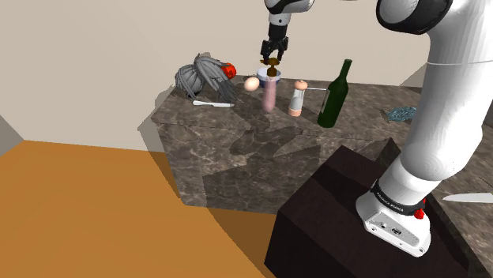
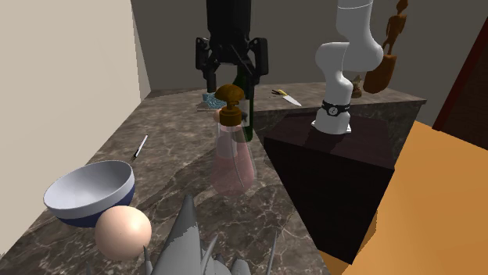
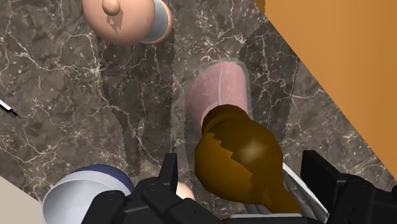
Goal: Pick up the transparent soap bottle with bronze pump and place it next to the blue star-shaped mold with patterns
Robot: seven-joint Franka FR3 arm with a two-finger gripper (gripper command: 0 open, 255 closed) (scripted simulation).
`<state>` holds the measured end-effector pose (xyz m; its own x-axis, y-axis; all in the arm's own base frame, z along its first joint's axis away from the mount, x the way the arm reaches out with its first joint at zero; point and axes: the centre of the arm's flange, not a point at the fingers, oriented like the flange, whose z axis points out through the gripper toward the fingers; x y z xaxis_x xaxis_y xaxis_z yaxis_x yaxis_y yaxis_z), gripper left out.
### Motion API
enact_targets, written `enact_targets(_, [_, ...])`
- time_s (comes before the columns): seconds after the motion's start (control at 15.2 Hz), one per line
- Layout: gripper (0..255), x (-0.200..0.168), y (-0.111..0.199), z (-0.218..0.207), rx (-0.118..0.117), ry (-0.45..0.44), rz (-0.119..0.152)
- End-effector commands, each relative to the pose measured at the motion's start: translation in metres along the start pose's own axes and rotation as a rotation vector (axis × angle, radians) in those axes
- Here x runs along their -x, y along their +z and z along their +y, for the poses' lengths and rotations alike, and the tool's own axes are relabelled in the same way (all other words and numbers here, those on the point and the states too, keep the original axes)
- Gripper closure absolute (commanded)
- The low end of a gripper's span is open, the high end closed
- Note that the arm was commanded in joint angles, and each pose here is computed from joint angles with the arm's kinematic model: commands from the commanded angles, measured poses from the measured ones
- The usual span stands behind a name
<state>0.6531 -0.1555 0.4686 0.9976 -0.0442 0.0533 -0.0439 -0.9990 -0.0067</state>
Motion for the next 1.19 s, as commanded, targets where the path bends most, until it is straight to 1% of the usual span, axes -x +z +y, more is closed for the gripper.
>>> enact_targets(0.0, [0, 0.000, 0.000, 0.000, 0.000, 0.000, 0.000])
enact_targets(0.07, [0, 0.000, 0.000, 0.000, 0.000, 0.000, 0.000])
enact_targets(0.13, [255, 0.000, 0.000, 0.000, 0.000, 0.000, 0.000])
enact_targets(0.73, [255, 0.000, 0.000, 0.000, 0.000, 0.000, 0.000])
enact_targets(1.12, [255, -0.002, -0.032, 0.000, 0.000, 0.000, 0.000])
